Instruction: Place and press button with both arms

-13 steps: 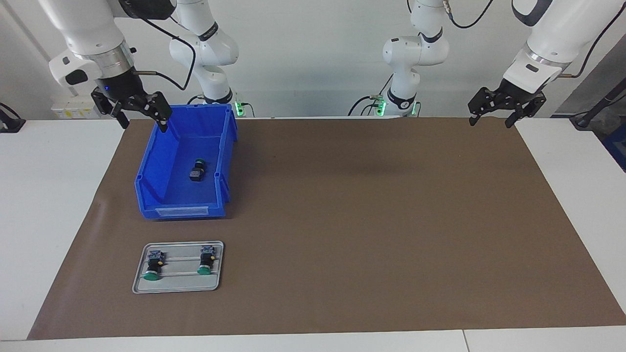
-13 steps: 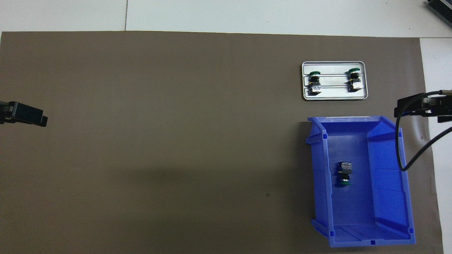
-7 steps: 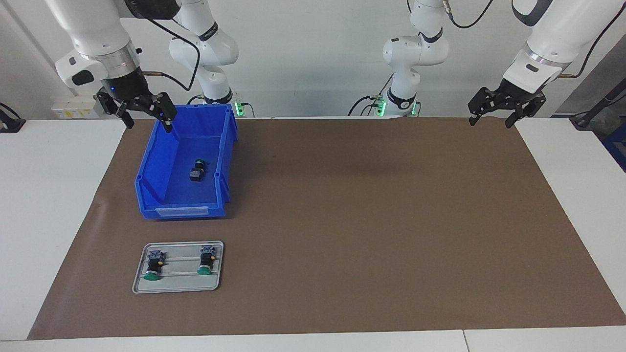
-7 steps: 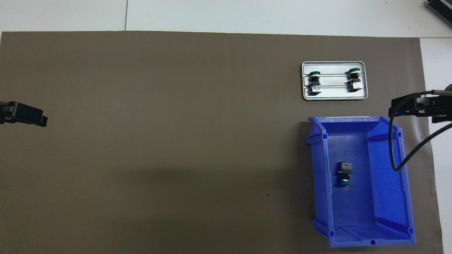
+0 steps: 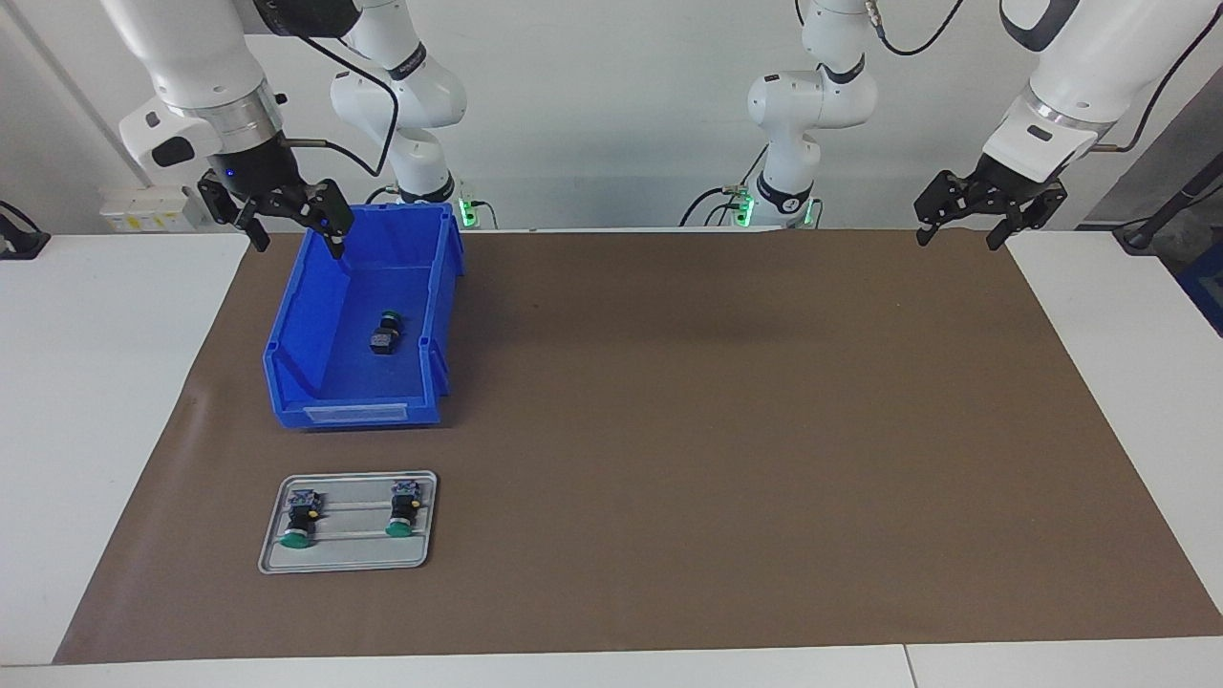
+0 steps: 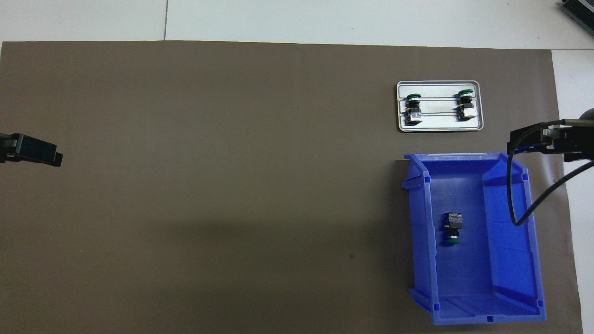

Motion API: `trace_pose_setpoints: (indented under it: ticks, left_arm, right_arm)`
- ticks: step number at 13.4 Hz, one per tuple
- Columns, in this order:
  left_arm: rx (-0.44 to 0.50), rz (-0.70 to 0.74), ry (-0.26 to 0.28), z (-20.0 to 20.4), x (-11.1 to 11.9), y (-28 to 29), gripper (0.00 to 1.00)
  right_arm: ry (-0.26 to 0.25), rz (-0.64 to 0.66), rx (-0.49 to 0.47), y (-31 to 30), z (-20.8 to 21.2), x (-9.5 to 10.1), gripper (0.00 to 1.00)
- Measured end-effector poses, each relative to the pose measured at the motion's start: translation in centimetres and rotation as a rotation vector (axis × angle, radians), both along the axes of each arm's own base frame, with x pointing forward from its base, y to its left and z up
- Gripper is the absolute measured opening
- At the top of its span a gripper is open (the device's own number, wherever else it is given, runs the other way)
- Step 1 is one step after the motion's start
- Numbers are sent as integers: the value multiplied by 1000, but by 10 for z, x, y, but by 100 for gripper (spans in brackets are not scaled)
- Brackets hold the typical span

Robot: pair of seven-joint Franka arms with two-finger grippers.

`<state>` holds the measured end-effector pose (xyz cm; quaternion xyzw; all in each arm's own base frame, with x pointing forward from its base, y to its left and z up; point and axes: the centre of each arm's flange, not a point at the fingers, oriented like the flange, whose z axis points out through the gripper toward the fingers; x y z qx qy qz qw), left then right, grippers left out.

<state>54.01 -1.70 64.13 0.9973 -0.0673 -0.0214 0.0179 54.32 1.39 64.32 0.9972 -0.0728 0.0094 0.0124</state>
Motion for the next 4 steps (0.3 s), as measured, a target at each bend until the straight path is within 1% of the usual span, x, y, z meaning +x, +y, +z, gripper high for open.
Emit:
trace_pose_setpoints:
  ticks: [4]
  left_arm:
    - [0, 0, 0, 0, 0, 0, 100]
  right_arm:
    - [12, -1, 0, 0, -1, -1, 100]
